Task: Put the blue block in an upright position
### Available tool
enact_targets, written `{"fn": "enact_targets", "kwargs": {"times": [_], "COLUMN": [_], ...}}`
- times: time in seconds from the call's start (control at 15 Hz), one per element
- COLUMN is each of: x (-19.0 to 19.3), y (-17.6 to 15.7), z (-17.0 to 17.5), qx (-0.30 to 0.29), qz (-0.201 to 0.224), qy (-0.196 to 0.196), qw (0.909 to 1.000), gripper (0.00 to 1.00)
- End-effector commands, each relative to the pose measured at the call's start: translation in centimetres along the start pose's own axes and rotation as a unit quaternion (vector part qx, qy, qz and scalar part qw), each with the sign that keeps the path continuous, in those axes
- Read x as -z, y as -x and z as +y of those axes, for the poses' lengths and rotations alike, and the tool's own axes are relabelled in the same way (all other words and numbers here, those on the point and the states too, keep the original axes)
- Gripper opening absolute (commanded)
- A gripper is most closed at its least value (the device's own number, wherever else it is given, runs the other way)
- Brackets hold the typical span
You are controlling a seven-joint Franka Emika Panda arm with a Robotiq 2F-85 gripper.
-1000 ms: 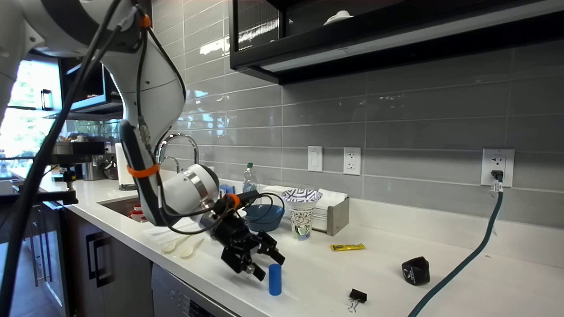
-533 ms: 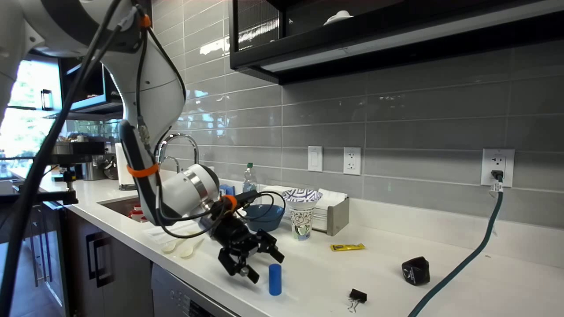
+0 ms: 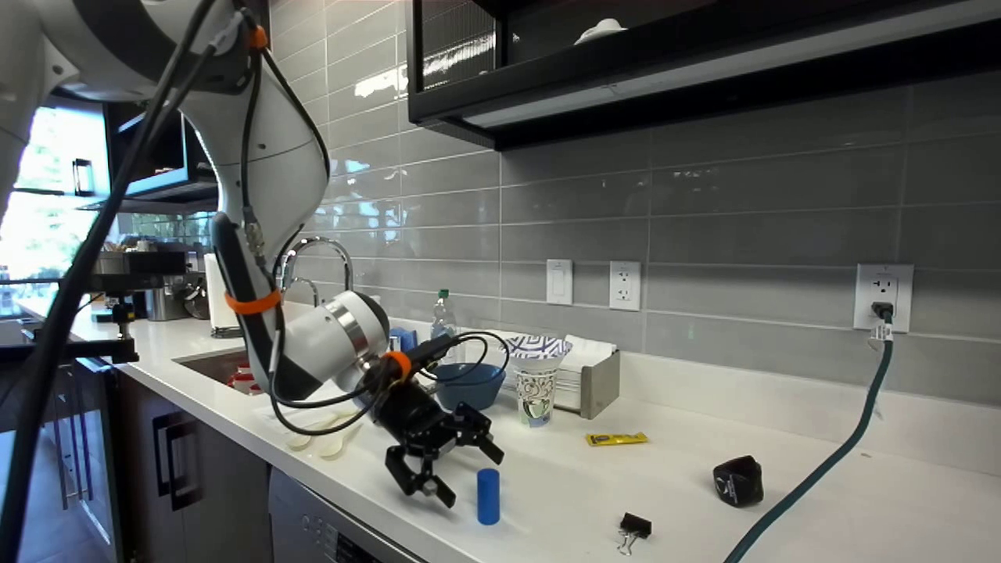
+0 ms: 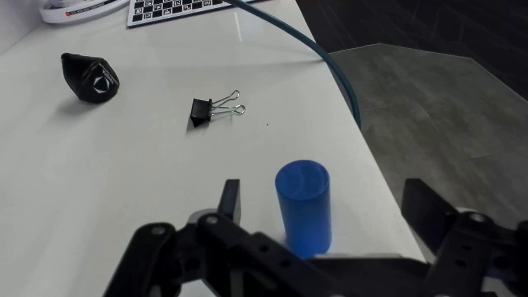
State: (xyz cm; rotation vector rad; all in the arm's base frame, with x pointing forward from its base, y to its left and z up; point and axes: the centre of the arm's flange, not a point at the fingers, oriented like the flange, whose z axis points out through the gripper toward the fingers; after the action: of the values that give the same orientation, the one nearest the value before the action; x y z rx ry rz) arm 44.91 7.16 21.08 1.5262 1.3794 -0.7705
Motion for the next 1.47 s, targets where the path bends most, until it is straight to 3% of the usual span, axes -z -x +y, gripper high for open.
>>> {"fn": "enact_targets", "kwargs": {"times": [0.0,0.53,0.73,1.13,1.4], "x": [0.0,0.2,0.3,-0.6,-1.0], "y": [-0.4,0.2,2.7,8.1,10.6], "z": [0.3,0.4,1.0,0.9,1.0], "qx": [-0.048,-0.071,-0.108,-0.191,-0.241], "qz": [-0.009,0.005,0.003,0.037,0.091], "qy": [0.013,0.002,-0.029,-0.104,-0.162], "qw": [0.9987,0.9975,0.9938,0.9755,0.9525], "gripper": [1.00,1.00,1.00,1.00,1.00]}}
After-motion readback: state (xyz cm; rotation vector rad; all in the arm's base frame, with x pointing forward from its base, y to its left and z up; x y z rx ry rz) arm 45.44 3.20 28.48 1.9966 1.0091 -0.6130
